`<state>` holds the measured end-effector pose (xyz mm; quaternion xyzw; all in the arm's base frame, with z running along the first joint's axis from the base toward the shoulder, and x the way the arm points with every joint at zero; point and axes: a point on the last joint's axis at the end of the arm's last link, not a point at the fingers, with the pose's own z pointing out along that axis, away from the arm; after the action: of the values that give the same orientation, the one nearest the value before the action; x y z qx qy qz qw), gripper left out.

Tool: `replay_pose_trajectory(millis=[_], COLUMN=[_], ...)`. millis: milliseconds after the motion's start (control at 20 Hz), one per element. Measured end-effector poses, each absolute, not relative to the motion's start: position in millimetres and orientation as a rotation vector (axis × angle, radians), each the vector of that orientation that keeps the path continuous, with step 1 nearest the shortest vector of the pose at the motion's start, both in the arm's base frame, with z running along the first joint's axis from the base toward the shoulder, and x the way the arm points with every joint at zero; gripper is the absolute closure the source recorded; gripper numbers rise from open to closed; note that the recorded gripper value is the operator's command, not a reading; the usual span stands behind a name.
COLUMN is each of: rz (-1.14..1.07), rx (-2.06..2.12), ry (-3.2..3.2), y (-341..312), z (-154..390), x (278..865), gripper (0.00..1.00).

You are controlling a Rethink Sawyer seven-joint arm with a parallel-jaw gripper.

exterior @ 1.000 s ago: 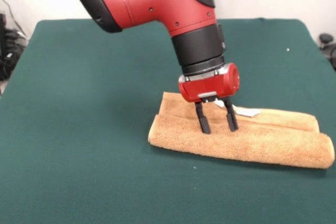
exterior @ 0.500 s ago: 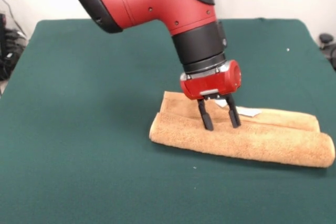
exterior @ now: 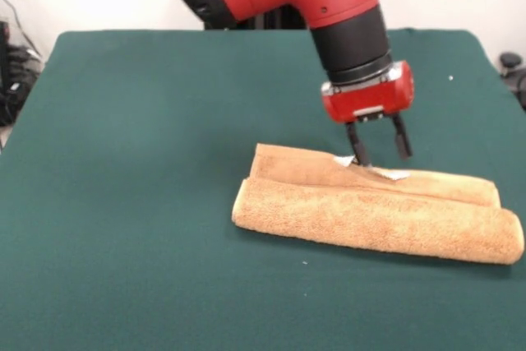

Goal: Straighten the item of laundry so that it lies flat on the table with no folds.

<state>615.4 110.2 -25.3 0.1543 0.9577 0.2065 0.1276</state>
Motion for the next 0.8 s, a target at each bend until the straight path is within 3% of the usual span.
replay_pose_trajectory(millis=[800], rz=[0.654], rx=[0.447], ry=[2.861], y=[135.2], z=[-48.2], x=[584.3], gripper=[0.0])
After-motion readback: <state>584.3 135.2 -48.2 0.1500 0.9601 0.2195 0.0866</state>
